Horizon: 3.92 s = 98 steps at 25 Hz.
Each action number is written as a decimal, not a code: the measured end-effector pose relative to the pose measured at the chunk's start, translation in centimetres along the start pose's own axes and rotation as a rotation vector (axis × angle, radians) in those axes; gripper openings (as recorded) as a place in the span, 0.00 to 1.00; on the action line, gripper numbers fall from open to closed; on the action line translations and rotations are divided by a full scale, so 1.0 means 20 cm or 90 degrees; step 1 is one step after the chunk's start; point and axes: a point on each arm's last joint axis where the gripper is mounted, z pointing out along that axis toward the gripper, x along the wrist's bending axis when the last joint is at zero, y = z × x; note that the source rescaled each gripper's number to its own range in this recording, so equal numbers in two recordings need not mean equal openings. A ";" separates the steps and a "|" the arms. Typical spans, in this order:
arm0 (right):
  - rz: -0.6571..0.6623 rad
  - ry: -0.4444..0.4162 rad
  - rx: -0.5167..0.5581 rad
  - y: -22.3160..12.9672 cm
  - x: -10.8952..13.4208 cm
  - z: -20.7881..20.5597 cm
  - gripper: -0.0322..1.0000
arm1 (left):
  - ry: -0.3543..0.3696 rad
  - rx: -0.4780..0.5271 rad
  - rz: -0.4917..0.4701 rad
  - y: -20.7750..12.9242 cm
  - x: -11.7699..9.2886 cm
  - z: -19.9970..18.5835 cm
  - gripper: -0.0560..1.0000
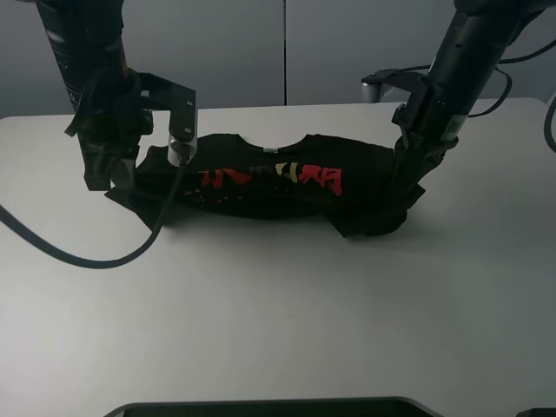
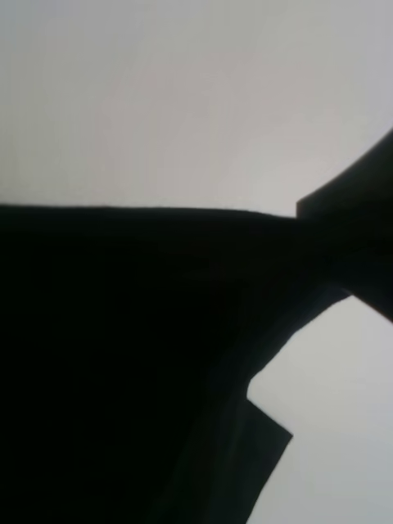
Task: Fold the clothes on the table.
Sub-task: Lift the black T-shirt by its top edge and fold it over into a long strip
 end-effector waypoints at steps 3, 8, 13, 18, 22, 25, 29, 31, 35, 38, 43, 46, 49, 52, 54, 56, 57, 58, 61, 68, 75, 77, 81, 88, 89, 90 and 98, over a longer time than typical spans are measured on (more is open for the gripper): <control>0.000 0.018 -0.021 0.01 0.01 0.00 0.04 | 0.007 -0.006 0.016 -0.05 -0.05 -0.04 0.07; 0.023 0.036 0.002 -0.03 0.03 0.06 0.04 | -0.041 0.031 0.041 -0.09 -0.14 0.06 0.07; 0.021 0.029 0.016 -0.05 0.02 0.08 0.04 | -0.005 0.042 0.044 -0.11 -0.15 0.15 0.07; 0.018 -0.046 -0.046 0.00 -0.03 0.08 0.04 | 0.139 0.031 -0.015 -0.11 -0.04 0.14 0.07; 0.003 -0.107 -0.094 0.03 -0.08 0.07 0.04 | 0.199 -0.001 -0.064 -0.16 0.04 0.14 0.07; -0.007 -0.158 -0.136 0.06 -0.11 0.05 0.04 | 0.223 -0.029 -0.102 -0.21 0.10 0.15 0.07; -0.034 -0.206 -0.196 0.10 -0.14 0.03 0.04 | 0.238 -0.046 -0.113 -0.23 0.15 0.18 0.07; -0.055 -0.214 -0.227 0.13 -0.14 0.02 0.04 | 0.233 -0.048 -0.110 -0.21 0.16 0.22 0.07; -0.105 -0.223 -0.296 0.18 -0.13 0.00 0.04 | 0.214 -0.042 -0.099 -0.18 0.17 0.31 0.07; -0.126 -0.246 -0.330 0.20 -0.14 -0.01 0.04 | 0.203 -0.036 -0.093 -0.17 0.18 0.36 0.07; -0.126 -0.296 -0.345 0.22 -0.19 0.00 0.04 | 0.236 -0.060 -0.094 -0.15 0.20 0.36 0.07; -0.122 -0.299 -0.331 0.22 -0.23 0.07 0.04 | 0.273 -0.064 -0.111 -0.15 0.23 0.35 0.07; -0.124 -0.292 -0.318 0.23 -0.26 0.12 0.04 | 0.309 -0.053 -0.125 -0.17 0.25 0.34 0.07; -0.123 -0.294 -0.326 0.26 -0.29 0.12 0.04 | 0.335 -0.041 -0.127 -0.19 0.27 0.33 0.07; -0.126 -0.301 -0.337 0.28 -0.30 0.10 0.04 | 0.341 -0.042 -0.134 -0.20 0.28 0.33 0.07; -0.134 -0.308 -0.343 0.30 -0.30 0.08 0.04 | 0.344 -0.044 -0.149 -0.22 0.29 0.34 0.07; -0.137 -0.312 -0.346 0.30 -0.30 0.07 0.04 | 0.345 -0.045 -0.151 -0.22 0.30 0.34 0.07; -0.139 -0.313 -0.346 0.30 -0.31 0.07 0.04 | 0.346 -0.045 -0.153 -0.23 0.30 0.34 0.07; -0.141 -0.314 -0.346 0.30 -0.31 0.07 0.04 | 0.349 -0.056 -0.165 -0.23 0.30 0.34 0.07; -0.176 -0.363 -0.384 0.32 -0.26 -0.11 0.04 | 0.444 -0.159 -0.242 -0.21 0.41 0.09 0.07; -0.222 -0.489 -0.469 0.36 -0.12 -0.60 0.04 | 0.568 -0.249 -0.289 -0.17 0.50 -0.34 0.07; -0.213 -0.523 -0.463 0.34 -0.10 -0.68 0.04 | 0.587 -0.267 -0.315 -0.18 0.52 -0.42 0.07; -0.175 -0.566 -0.423 0.30 -0.13 -0.72 0.04 | 0.589 -0.248 -0.335 -0.21 0.52 -0.44 0.07; -0.128 -0.585 -0.390 0.24 -0.33 -0.66 0.04 | 0.615 -0.268 -0.310 -0.22 0.56 -0.44 0.07; -0.123 -0.589 -0.389 0.24 -0.36 -0.65 0.04 | 0.618 -0.273 -0.308 -0.23 0.58 -0.43 0.07; -0.122 -0.593 -0.386 0.24 -0.39 -0.65 0.04 | 0.618 -0.276 -0.307 -0.23 0.60 -0.42 0.07; -0.134 -0.595 -0.430 0.31 -0.44 -0.77 0.04 | 0.629 -0.293 -0.301 -0.21 0.69 -0.39 0.07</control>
